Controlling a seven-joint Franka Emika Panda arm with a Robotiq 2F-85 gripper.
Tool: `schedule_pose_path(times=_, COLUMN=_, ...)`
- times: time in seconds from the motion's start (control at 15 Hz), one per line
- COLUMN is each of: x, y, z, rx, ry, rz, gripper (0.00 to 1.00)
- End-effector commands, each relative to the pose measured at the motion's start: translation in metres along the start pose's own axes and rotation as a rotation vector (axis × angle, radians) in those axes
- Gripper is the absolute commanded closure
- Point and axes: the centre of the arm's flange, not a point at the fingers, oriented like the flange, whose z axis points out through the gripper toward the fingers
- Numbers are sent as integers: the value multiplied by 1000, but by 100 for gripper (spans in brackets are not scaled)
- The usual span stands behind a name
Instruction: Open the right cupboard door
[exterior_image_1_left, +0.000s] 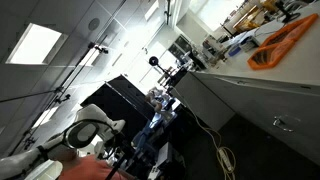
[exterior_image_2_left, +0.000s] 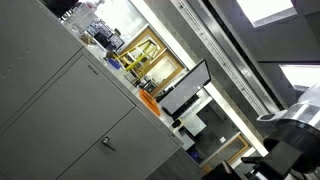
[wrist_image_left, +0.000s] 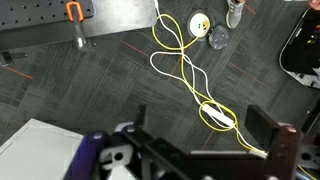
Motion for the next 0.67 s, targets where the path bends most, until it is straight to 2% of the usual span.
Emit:
schedule_pose_path(times=0.0, x=0, y=0, z=0, rx=0, ry=0, rz=0, gripper=0)
schedule_pose_path(times=0.27, x=4, y=1, z=-1, rx=-3, ry=18, rz=-3, gripper=0)
schedule_pose_path(times=0.6, x=32, y=16, z=-17, rx=-105, ry=138, rz=-115, gripper=0)
